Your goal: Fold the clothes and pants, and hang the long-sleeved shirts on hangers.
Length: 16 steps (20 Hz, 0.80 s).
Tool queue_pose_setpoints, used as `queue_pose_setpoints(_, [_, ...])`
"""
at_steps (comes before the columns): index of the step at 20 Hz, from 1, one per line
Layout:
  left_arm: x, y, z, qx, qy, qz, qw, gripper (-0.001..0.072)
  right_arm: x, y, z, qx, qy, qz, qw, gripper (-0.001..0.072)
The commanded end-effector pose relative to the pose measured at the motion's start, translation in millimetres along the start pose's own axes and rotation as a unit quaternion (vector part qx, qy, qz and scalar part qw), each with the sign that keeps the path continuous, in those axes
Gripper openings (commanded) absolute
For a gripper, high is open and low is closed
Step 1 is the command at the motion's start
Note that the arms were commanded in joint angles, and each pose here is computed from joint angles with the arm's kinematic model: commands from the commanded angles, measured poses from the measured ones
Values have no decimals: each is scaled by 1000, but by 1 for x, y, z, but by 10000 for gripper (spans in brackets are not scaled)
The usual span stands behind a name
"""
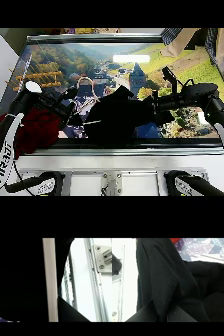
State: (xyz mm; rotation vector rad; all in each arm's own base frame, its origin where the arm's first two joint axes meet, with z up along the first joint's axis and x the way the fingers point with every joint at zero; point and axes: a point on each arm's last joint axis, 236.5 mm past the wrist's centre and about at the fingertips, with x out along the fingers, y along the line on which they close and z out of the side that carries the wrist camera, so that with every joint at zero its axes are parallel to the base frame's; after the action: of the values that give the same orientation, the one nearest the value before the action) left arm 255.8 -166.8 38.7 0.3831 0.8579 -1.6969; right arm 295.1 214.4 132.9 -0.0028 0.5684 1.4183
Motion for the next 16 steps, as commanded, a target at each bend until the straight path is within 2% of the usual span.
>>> queue_pose_setpoints(1, [0, 0, -1, -33, 3, 1, 999, 27, 0, 0, 0, -49, 0, -1, 999, 28])
queue_pose_setpoints(6, [0, 0, -1, -69, 3, 0, 998, 28, 0, 0, 0, -49, 0, -1, 999, 26])
queue_pose_setpoints(7, [0, 0, -1, -78, 3, 1, 997, 147, 0, 0, 0, -49, 0, -1, 999, 26])
queue_pose_setpoints(8, [0, 3, -1, -104, 3, 7, 995, 365, 0, 0, 0, -49, 0, -1, 999, 26])
queue_pose_setpoints(9, [0, 9, -1, -146, 0, 19, 989, 417, 0, 0, 0, -49, 0, -1, 999, 26])
queue_pose_setpoints(10, [-1, 14, -1, -174, -2, 29, 984, 417, 0, 0, 0, -49, 0, -1, 999, 26])
queue_pose_setpoints(16, [-9, 37, -5, -203, -18, 78, 976, 416, 0, 1, 0, -49, 0, 1, 999, 26])
